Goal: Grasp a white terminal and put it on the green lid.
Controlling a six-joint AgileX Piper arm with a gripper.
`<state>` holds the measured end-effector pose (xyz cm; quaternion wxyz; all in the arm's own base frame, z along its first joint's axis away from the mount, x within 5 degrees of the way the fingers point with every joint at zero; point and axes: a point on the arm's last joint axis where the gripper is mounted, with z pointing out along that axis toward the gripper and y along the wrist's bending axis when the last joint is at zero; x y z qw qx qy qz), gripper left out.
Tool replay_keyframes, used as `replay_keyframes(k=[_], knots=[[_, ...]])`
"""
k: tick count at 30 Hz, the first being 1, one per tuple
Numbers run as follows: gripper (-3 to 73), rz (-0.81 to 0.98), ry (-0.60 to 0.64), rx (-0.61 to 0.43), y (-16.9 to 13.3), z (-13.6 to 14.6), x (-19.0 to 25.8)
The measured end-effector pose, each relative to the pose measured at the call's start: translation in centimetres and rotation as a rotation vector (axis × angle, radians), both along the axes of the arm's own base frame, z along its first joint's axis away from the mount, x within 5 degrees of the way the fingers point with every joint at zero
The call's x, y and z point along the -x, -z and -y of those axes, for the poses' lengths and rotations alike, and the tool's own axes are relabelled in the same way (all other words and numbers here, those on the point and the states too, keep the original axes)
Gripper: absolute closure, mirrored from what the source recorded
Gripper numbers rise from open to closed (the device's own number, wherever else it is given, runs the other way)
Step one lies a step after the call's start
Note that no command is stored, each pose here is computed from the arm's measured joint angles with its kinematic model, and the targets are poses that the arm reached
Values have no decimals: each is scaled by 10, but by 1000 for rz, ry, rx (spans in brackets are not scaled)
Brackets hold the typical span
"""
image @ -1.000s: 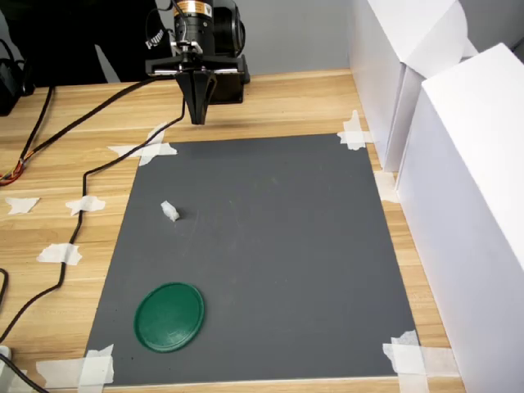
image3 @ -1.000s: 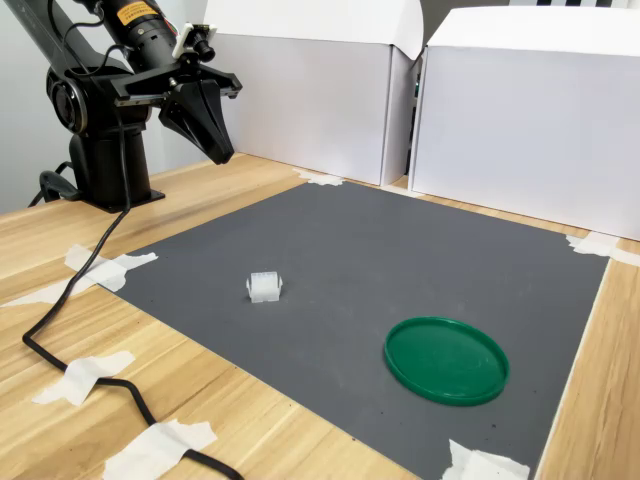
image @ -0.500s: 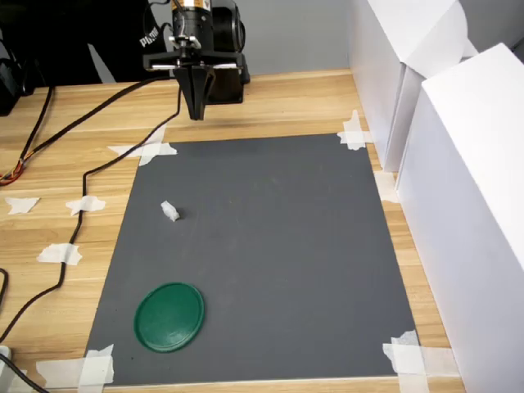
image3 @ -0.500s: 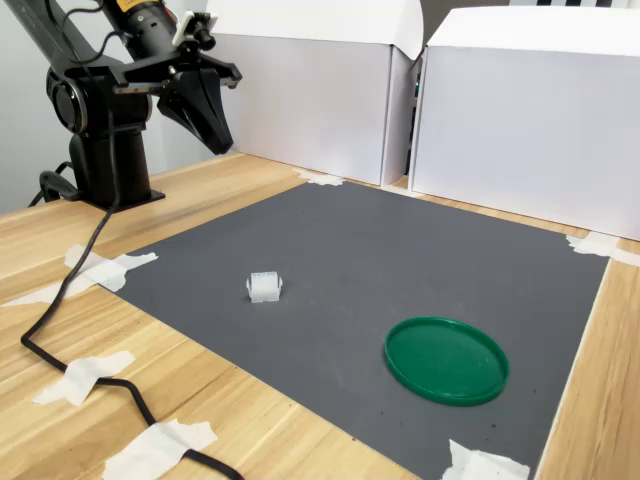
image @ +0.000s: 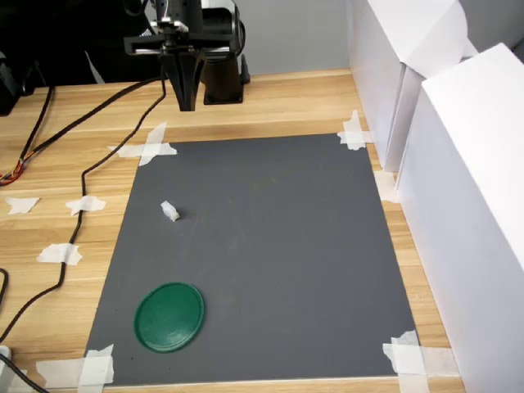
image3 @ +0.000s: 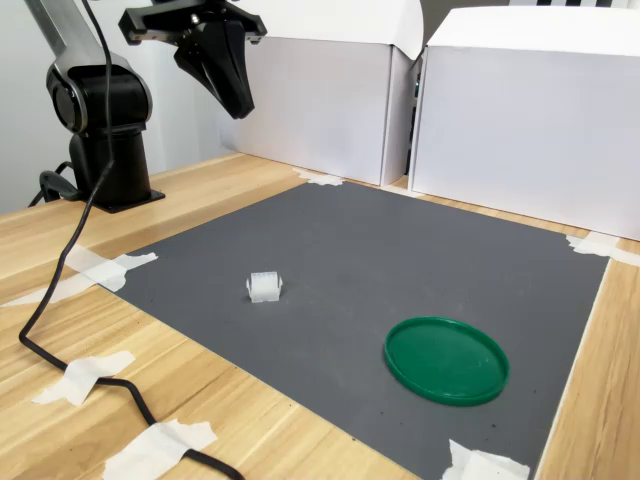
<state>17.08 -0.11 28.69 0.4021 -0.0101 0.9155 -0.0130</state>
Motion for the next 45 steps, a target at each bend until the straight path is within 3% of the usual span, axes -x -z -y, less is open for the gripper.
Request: replay_keyframes(k=[12,19,25,29,40,45], knots=[[711,-181,-46,91,-4,3,-19],[711,-261,-187,216,-17,4,-19],[682,-361,-361,251,-19,-2,-26],[581,-412,-478,273,-13,-5,-33],[86,-529,-533,351,1,1,-51],[-4,-587,-536,383,-10,5,-67]])
